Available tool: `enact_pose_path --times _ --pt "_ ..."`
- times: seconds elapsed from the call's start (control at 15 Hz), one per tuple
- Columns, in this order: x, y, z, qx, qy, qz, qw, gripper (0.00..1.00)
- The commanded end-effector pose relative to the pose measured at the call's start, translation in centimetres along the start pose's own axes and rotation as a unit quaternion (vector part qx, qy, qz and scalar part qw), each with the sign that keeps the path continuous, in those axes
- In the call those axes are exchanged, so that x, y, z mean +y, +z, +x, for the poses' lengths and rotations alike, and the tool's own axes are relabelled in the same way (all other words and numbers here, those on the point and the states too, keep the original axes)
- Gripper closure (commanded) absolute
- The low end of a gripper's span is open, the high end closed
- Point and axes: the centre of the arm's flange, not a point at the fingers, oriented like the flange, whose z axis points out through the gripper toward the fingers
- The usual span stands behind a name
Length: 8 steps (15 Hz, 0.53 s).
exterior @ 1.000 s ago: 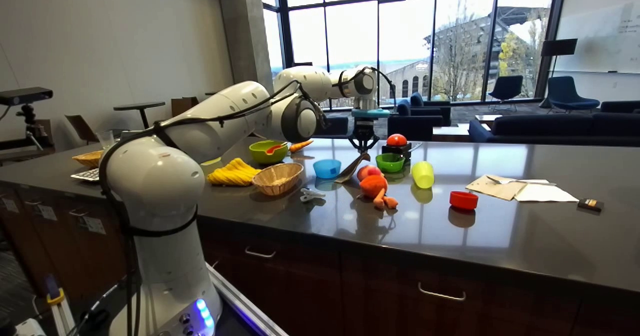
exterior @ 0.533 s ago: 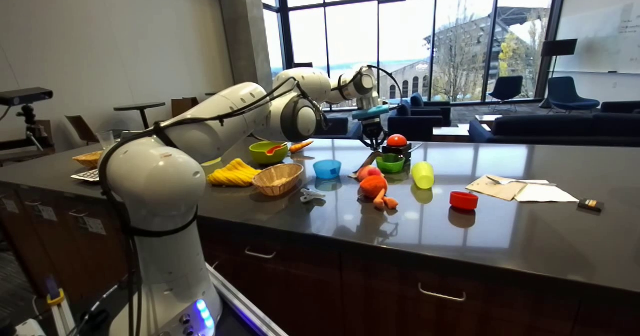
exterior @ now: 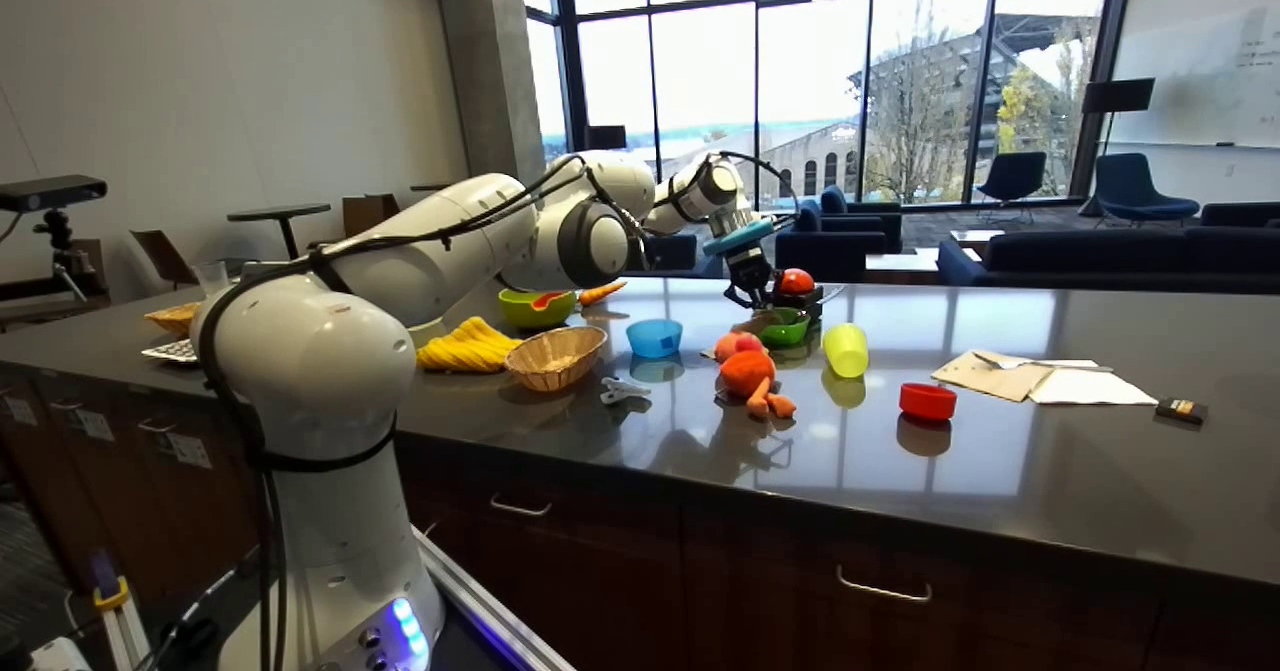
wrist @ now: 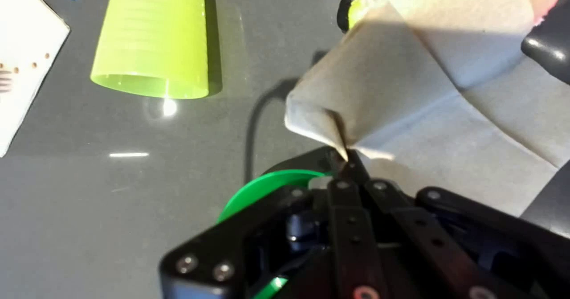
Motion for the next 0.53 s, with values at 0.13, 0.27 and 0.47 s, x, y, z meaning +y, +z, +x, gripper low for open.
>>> enact_pose_path --times 0.13,0.27,0.47 --pt "0.6 0.1 2.1 -0.023 -0.008 -0.008 0.9997 1.0" --pt "0.4 0.4 1.8 -0.03 -0.022 -0.005 0.9993 1.0" --pt "0.1 2.0 1.6 -0.07 -0.036 -0.009 0.9969 1.0"
